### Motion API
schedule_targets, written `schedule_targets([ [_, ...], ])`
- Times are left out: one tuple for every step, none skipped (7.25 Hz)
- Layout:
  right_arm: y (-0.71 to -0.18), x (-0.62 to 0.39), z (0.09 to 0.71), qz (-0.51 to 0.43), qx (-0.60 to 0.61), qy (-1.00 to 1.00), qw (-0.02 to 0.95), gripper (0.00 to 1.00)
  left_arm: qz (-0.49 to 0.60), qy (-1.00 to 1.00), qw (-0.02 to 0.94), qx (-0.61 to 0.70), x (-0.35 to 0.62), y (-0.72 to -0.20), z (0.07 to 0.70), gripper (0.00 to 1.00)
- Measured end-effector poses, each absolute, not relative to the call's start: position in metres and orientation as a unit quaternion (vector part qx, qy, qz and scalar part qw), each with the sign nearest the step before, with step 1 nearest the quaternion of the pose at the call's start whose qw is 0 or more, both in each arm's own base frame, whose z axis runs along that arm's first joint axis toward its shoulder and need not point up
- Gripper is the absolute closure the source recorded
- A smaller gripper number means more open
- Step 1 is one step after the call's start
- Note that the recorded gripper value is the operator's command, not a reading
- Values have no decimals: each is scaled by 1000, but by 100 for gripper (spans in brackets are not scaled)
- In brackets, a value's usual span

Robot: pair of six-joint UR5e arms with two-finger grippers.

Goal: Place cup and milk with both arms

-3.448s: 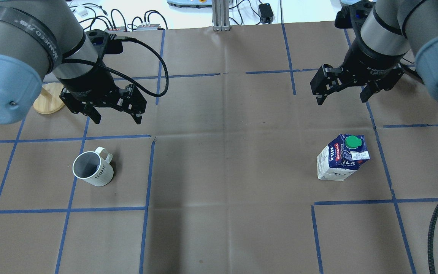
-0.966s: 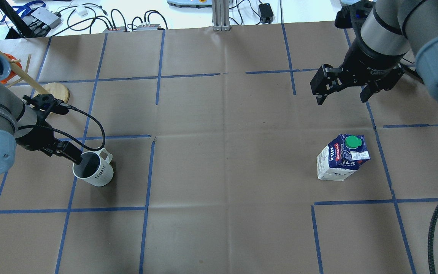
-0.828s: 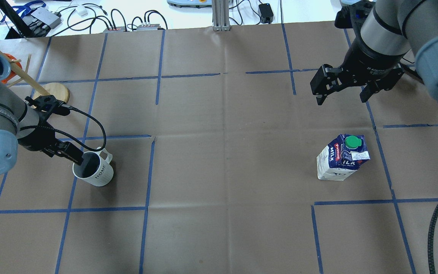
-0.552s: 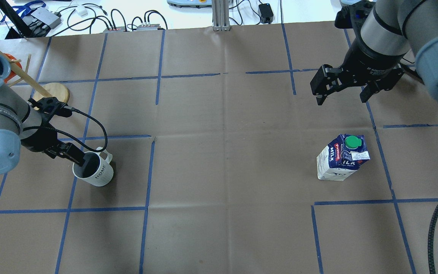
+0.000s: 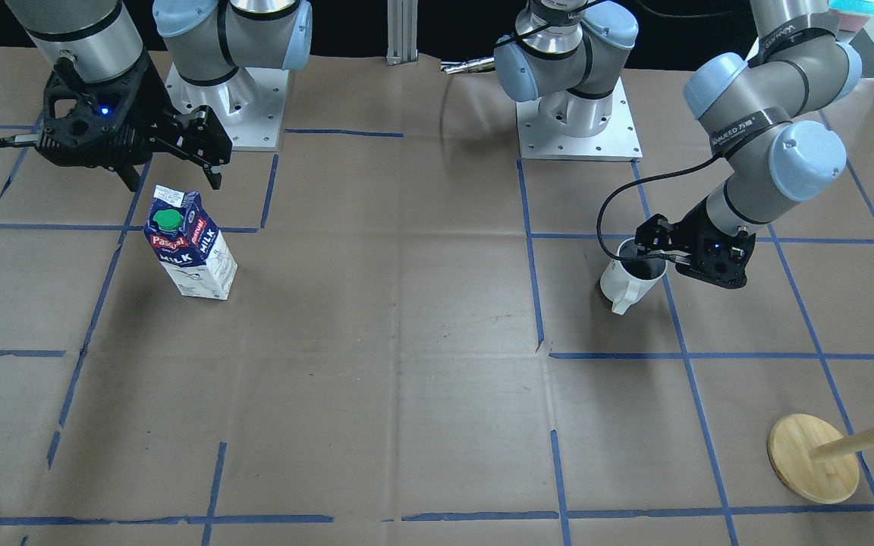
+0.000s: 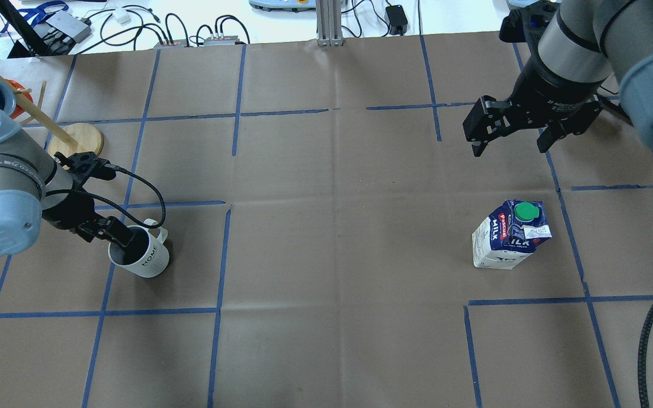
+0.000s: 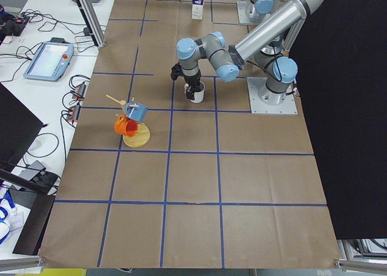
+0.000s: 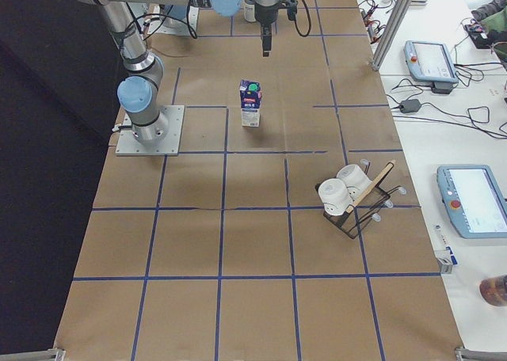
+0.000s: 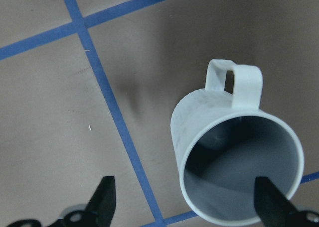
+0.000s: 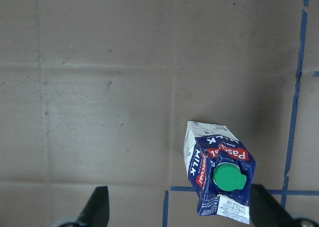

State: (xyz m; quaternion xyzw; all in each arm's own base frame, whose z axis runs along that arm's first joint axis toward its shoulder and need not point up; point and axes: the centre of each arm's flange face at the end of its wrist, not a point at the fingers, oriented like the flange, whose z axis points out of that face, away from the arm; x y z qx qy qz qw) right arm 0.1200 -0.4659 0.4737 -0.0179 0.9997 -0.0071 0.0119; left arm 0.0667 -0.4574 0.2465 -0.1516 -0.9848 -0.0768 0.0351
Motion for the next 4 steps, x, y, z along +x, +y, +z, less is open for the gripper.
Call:
schedule_targets([
  [-466,120,474,-7,-18,1000,12,0,-82,-984,39,-151,68,-459,240,82],
  [-466,120,474,-7,-19,1000,12,0,-88,-984,41,-150,68,-461,235,100],
  [-466,120,474,-7,-19,1000,12,0,-91,-984,42,-144,69,-462,232,100],
  [-466,120,473,-7,-19,1000,12,0,-92,-985,43,-138,69,-462,230,100],
])
